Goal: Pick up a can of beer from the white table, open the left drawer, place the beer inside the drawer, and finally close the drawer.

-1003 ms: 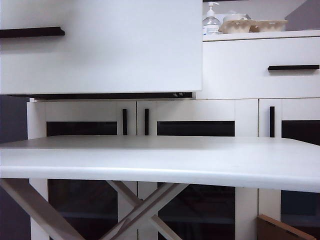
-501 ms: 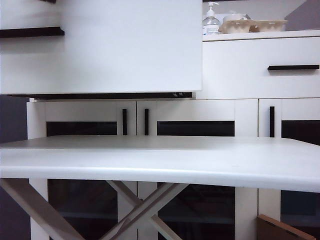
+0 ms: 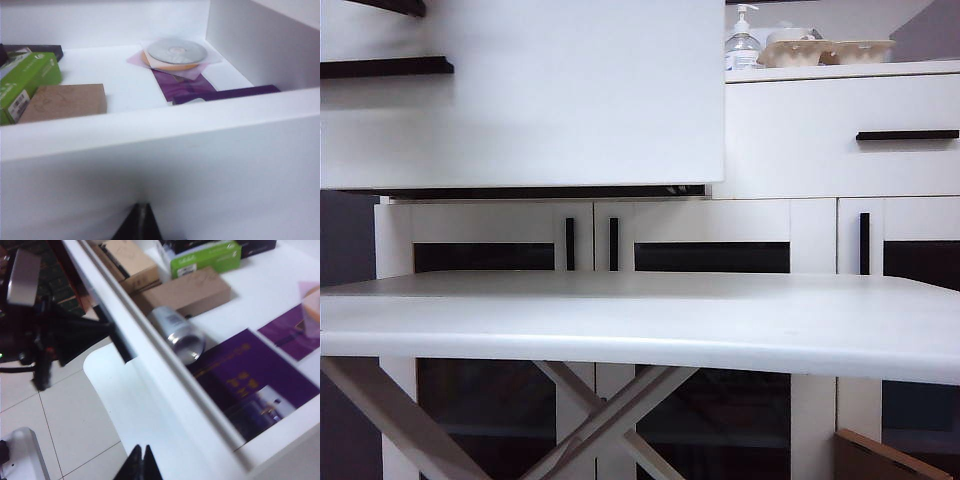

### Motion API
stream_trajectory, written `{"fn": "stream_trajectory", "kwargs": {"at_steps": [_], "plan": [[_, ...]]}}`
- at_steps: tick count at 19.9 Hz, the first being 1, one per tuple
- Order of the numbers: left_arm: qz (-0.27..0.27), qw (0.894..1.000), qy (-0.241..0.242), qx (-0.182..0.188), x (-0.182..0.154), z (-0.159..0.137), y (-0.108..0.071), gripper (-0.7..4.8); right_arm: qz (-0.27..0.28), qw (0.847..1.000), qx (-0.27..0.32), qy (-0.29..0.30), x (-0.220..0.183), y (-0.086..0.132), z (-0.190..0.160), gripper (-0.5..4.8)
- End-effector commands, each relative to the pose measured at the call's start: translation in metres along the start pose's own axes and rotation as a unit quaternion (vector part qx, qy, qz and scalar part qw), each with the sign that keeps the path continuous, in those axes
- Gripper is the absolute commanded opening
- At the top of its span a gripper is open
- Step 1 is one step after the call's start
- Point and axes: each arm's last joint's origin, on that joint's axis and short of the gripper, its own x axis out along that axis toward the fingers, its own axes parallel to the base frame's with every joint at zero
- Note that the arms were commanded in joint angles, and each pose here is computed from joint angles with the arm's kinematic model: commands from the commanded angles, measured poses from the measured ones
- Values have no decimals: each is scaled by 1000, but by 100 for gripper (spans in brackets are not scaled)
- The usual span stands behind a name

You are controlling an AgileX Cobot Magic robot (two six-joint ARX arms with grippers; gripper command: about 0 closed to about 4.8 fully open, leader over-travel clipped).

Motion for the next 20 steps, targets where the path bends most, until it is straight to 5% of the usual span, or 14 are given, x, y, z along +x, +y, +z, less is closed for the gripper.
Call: {"fn": "stream_trajectory", "kwargs": {"at_steps": [1,20], "plan": [[17,999,-45,-5,12,6,1,-5,7,1000,-13,3,-3,2,-1,-5],[32,995,-94,-9,62,-2,1,-5,22,1000,-12,18,-3,3,-4,-5]]}}
